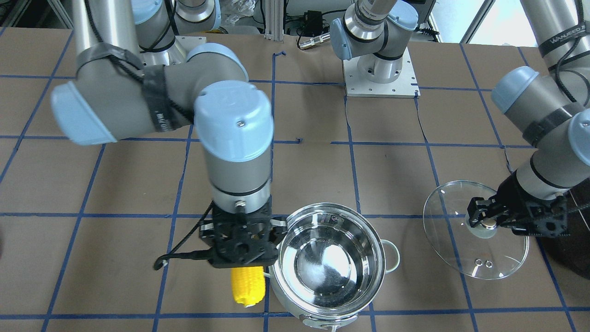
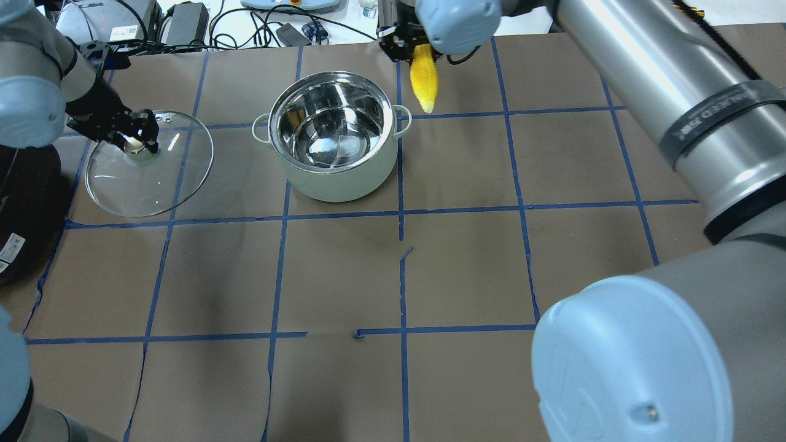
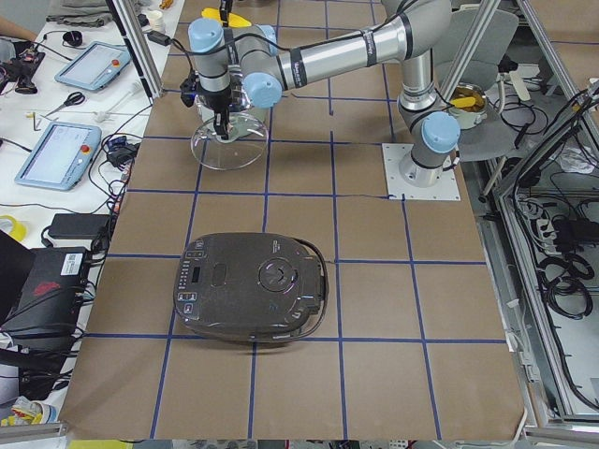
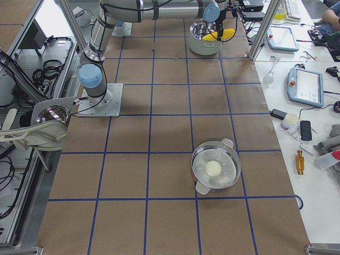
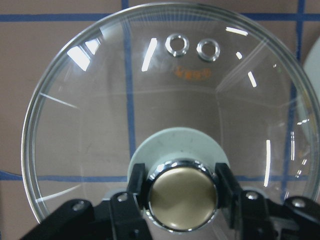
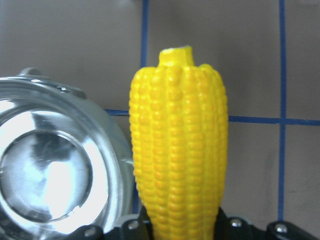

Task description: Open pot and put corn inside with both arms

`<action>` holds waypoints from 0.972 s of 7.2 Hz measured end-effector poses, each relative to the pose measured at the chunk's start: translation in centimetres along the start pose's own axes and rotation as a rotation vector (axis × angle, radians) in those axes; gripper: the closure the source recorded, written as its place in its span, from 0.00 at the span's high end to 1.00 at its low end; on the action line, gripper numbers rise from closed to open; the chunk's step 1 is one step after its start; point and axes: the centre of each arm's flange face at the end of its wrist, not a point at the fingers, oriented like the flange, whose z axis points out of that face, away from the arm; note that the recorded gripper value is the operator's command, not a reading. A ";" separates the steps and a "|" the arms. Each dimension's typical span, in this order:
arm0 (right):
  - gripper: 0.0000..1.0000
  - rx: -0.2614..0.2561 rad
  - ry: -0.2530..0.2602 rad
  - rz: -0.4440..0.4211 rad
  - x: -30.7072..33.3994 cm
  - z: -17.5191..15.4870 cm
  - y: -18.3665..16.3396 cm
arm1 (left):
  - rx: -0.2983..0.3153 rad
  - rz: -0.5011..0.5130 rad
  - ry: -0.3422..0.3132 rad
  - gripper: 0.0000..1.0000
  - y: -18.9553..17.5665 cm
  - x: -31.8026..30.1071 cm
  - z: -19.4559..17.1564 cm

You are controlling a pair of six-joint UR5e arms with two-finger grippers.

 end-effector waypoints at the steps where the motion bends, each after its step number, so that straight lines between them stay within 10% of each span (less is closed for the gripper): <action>1: 0.00 0.007 -0.009 -0.022 -4.7 0.6 0.6 | 0.021 0.004 -0.011 0.23 2.2 -0.7 2.3; 3: 0.15 -0.003 -0.018 -0.079 -10.6 3.9 1.9 | 0.042 -0.010 -0.006 0.23 5.0 -1.6 5.2; 4: 0.78 0.001 -0.023 -0.124 -11.8 5.4 2.1 | 0.048 -0.021 0.014 0.23 5.4 -1.5 5.8; 5: 1.00 0.005 -0.025 -0.170 -12.4 6.6 2.1 | 0.047 -0.028 0.033 0.25 5.7 -1.3 6.2; 7: 1.00 0.006 -0.026 -0.204 -12.6 7.2 2.1 | 0.039 -0.031 0.044 0.26 6.2 -1.3 6.9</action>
